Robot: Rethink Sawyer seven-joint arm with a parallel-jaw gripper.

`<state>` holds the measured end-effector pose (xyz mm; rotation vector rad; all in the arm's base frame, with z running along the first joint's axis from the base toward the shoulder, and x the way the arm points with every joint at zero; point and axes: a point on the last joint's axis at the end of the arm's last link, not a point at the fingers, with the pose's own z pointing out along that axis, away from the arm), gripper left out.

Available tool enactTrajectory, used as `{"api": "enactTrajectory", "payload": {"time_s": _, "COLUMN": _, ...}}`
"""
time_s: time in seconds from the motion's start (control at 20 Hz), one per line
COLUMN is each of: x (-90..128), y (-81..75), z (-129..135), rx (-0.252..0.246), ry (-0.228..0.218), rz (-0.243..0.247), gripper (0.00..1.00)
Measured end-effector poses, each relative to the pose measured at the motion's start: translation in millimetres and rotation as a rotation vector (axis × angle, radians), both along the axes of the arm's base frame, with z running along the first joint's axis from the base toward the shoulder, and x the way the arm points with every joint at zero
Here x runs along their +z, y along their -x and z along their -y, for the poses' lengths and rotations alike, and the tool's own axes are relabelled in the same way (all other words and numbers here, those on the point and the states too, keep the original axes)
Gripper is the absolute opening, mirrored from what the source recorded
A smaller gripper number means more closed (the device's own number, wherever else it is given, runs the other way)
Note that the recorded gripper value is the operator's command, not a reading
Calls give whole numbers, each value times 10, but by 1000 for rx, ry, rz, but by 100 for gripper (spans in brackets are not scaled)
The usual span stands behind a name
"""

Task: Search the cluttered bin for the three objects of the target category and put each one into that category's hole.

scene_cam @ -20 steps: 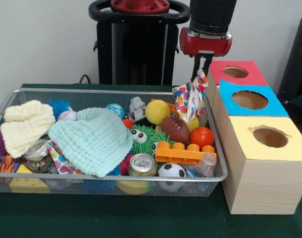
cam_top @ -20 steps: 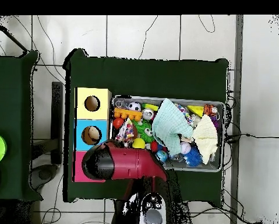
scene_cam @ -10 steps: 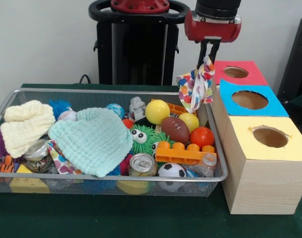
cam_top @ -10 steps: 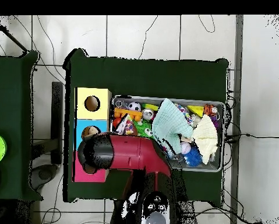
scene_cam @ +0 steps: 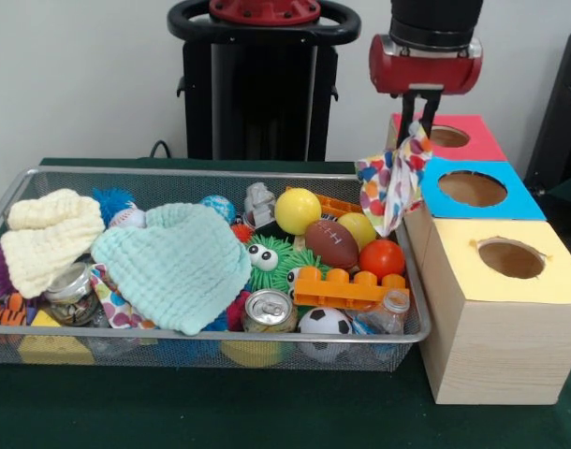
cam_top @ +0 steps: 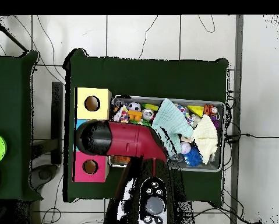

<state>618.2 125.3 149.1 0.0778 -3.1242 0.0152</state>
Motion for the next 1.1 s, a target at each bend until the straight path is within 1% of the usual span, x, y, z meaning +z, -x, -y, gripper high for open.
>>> {"api": "enactTrajectory", "payload": {"time_s": 0.05, "x": -36, "y": -16, "z": -34, "rx": -2, "ry": -5, "rz": -4, "gripper": 0}}
{"api": "enactTrajectory", "payload": {"time_s": 0.1, "x": -123, "y": -42, "z": -115, "rx": -5, "ry": -17, "rz": -14, "gripper": 0}}
{"api": "enactTrajectory", "payload": {"time_s": 0.35, "x": -264, "y": -71, "z": -275, "rx": -6, "ry": -38, "rz": -30, "gripper": 0}}
{"api": "enactTrajectory", "payload": {"time_s": 0.55, "x": -384, "y": -62, "z": -438, "rx": -7, "ry": -54, "rz": -48, "gripper": 0}}
{"api": "enactTrajectory", "payload": {"time_s": 0.85, "x": -452, "y": -66, "z": -583, "rx": 7, "ry": -59, "rz": -53, "gripper": 0}}
{"api": "enactTrajectory", "payload": {"time_s": 1.1, "x": -431, "y": -124, "z": -661, "rx": 19, "ry": -59, "rz": -38, "gripper": 0}}
